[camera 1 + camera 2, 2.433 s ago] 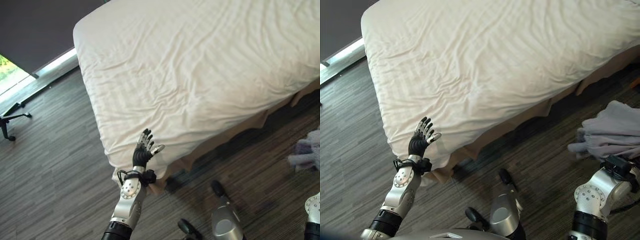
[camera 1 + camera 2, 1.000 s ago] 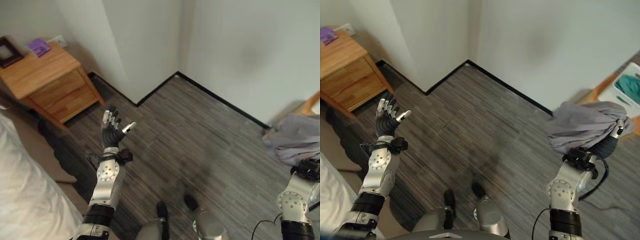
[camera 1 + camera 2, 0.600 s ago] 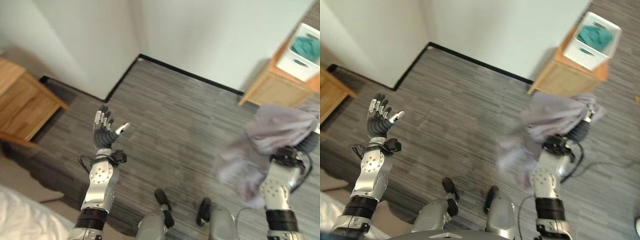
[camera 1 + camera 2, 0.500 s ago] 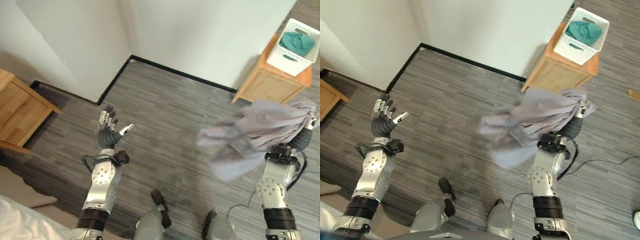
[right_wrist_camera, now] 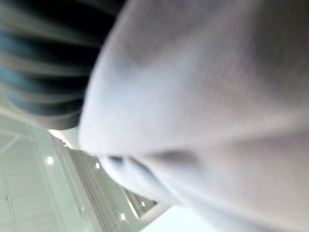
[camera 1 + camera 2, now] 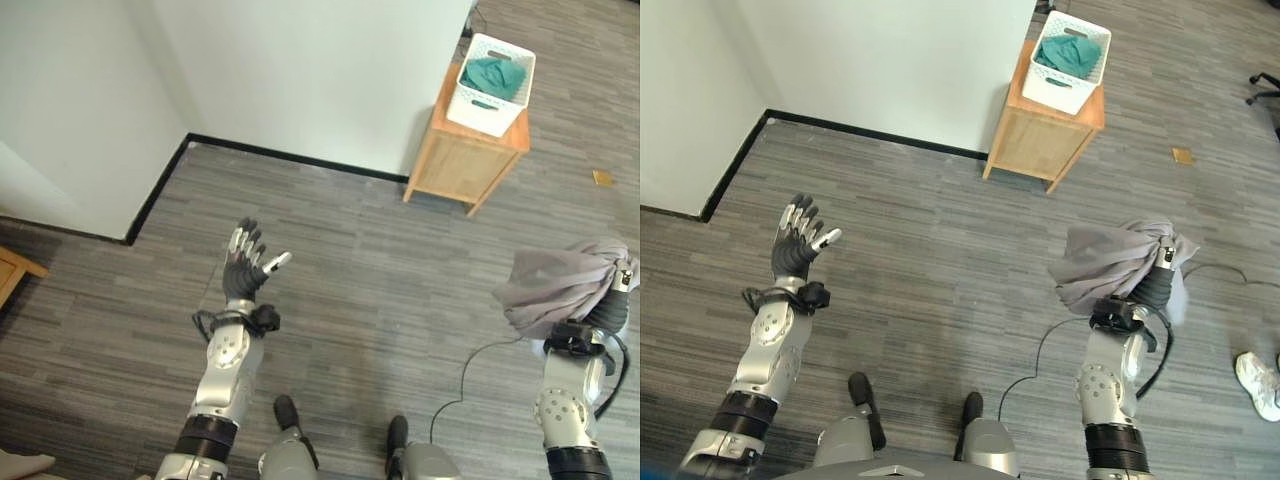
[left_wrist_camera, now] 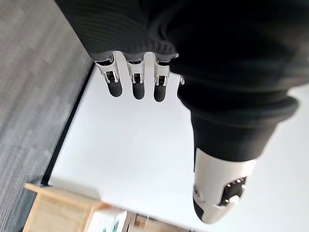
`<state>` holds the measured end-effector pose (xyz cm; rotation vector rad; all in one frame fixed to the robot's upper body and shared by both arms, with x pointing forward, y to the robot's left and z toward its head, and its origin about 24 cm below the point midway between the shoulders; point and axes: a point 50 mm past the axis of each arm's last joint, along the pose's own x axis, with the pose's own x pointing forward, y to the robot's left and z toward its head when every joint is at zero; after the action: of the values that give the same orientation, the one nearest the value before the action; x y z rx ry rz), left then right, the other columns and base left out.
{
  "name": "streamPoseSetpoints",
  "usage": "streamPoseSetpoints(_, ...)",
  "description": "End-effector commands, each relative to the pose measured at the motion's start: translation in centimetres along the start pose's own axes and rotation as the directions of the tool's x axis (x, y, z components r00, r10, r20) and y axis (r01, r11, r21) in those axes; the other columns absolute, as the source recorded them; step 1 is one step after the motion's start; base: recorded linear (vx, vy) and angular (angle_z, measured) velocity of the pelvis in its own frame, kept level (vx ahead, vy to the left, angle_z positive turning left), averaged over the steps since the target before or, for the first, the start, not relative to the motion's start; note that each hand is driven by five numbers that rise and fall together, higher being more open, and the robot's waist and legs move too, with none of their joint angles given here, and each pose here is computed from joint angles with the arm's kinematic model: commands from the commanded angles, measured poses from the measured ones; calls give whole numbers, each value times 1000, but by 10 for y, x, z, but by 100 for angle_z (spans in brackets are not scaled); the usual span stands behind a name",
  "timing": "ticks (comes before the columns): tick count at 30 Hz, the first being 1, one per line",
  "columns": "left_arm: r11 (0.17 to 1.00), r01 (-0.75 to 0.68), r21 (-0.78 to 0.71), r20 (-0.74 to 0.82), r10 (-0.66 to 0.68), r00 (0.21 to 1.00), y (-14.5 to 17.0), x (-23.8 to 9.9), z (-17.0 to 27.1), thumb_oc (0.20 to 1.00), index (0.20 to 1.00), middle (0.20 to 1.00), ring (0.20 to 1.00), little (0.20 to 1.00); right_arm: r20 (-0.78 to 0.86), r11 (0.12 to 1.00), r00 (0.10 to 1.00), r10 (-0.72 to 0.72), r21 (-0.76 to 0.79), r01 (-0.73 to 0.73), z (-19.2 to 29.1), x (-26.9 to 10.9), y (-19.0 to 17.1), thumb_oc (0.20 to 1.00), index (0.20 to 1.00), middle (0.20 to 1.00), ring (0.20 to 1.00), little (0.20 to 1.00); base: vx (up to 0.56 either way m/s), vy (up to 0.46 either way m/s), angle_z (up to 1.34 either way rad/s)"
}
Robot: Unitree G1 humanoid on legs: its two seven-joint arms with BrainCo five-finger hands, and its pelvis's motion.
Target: Pick up bed clothes into laundry basket.
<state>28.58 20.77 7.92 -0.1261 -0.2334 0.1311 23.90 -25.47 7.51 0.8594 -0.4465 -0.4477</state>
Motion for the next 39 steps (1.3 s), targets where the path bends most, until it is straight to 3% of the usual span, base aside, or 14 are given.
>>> streamPoseSetpoints(1, 999, 1, 41, 88, -5, 996, 10, 2, 17, 1000, 1000, 1000, 1000, 1000, 115, 988, 981, 155, 5, -157, 18, 14, 29, 200, 200, 200, 200, 200, 62, 55, -14)
streamPoseSetpoints(11, 997, -28, 67, 74, 23, 997, 24, 4, 18, 1000, 1000, 1000, 1000, 1000, 93, 979, 975, 202, 10, -204, 14, 13, 40, 200, 200, 200, 200, 200, 60, 32, -14)
streamPoseSetpoints(17, 998, 5, 67, 66, -9, 998, 21, 8, 19, 1000, 1000, 1000, 1000, 1000, 77, 983, 980, 181, 10, -182, 13, 10, 37, 200, 200, 200, 200, 200, 135, -444, 23)
streamPoseSetpoints(24, 996, -67, 62, -21, 69, 997, 42, -12, 1, 1000, 1000, 1000, 1000, 1000, 43, 977, 976, 213, -42, -211, 19, 6, 31, 200, 200, 200, 200, 200, -24, -363, 4)
streamPoseSetpoints(27, 997, -68, 37, -51, 70, 996, 40, -17, -5, 1000, 1000, 1000, 1000, 1000, 31, 977, 980, 199, -81, -196, 23, 3, 23, 200, 200, 200, 200, 200, -55, -471, -5)
streamPoseSetpoints(28, 998, -51, -22, -112, 48, 993, 36, -23, -17, 1000, 1000, 1000, 1000, 1000, 16, 969, 981, 193, -159, -188, 32, 3, 12, 200, 200, 200, 200, 200, -30, -628, 2)
streamPoseSetpoints(31, 1000, -4, -5, -152, 3, 988, 26, -31, -28, 1000, 1000, 1000, 1000, 1000, -13, 959, 986, 167, -230, -166, 40, -3, -3, 200, 200, 200, 200, 200, -28, -631, 98)
streamPoseSetpoints(39, 997, 71, -28, -195, -75, 978, 3, -30, -39, 1000, 1000, 1000, 1000, 1000, -39, 967, 985, 169, -187, -173, 30, -2, -3, 200, 200, 200, 200, 200, 31, -149, 4)
